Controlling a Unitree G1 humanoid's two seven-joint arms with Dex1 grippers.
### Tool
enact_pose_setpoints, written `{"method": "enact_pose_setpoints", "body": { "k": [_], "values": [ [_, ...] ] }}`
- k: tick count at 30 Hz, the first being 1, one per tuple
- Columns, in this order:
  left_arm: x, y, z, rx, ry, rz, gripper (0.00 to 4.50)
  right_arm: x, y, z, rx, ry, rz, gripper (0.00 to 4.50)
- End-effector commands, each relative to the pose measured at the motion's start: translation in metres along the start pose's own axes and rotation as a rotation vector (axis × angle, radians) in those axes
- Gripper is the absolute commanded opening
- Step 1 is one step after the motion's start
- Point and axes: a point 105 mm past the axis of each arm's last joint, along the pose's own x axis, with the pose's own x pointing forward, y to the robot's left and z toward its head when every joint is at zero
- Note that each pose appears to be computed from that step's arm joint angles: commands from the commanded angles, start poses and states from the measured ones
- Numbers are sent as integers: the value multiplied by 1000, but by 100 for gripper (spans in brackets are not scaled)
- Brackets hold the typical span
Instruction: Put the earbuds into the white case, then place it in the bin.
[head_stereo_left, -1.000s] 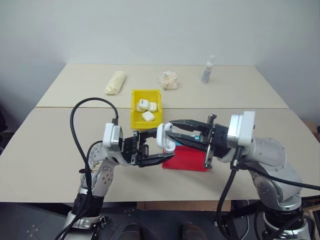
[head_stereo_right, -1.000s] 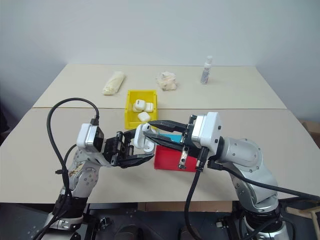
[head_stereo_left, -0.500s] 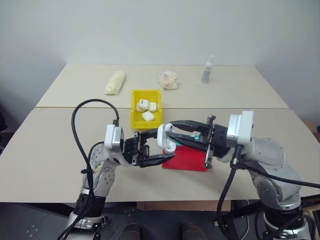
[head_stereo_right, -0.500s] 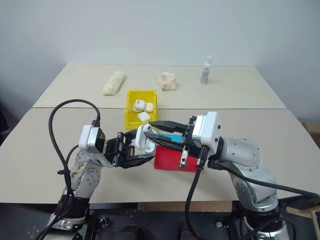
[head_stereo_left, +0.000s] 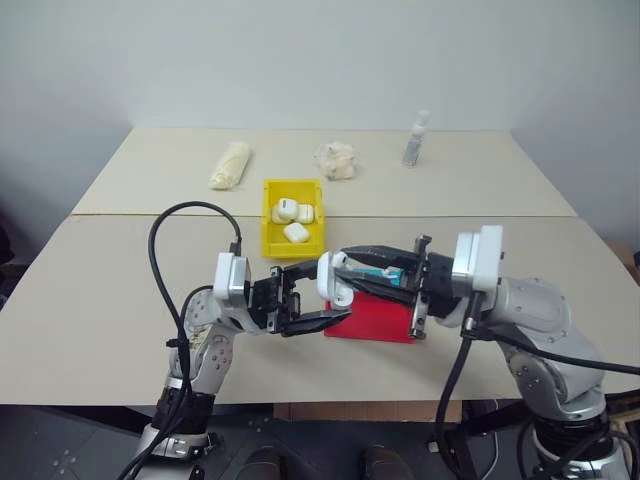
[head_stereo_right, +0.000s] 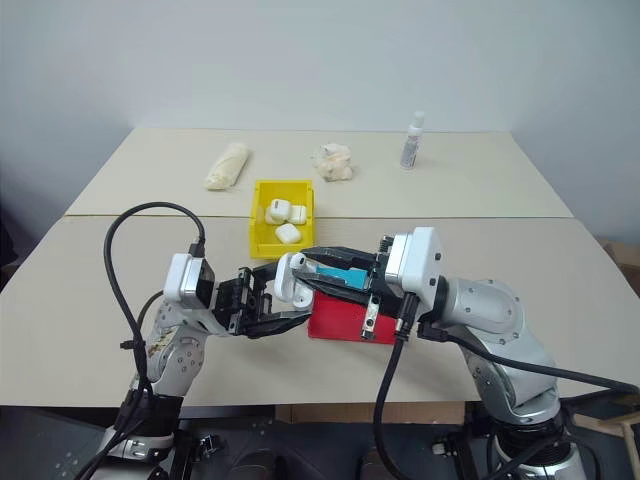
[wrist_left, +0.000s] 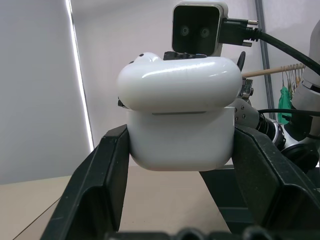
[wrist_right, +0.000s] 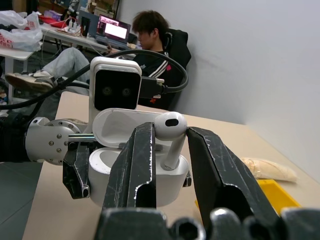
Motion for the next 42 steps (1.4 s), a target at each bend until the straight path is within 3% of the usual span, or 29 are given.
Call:
{"method": "enact_pose_setpoints", "body": {
  "k": [1, 2, 10, 15, 20, 25, 31, 34, 42],
  "values": [
    [5, 0, 12, 67, -40, -17, 276, -1, 0, -4, -8, 36, 0, 176],
    [5, 0, 12, 68, -40, -17, 276, -1, 0, -5, -18, 45, -2, 201],
    [2, 0, 8, 71, -27, -7, 276, -4, 2, -6, -41, 58, 16, 201],
    [-22, 3, -9, 92, 123, 30, 276, -22, -17, 15, -94, 44, -14, 201],
    [-59, -2, -22, 114, 257, 82, 276, -39, -69, 12, -158, 331, -59, 201],
    [-74, -13, -30, 93, 313, 118, 276, -46, -93, -26, -232, 731, 120, 201],
    [-71, -17, -34, 103, 312, 151, 276, -42, -110, -71, -290, 1020, 312, 201],
    [-68, -17, -34, 100, 306, 175, 276, -37, -117, -90, -319, 1127, 385, 201],
    [-65, -17, -37, 120, 303, 201, 276, -15, -125, -126, -318, 1247, 507, 201]
  ]
}}
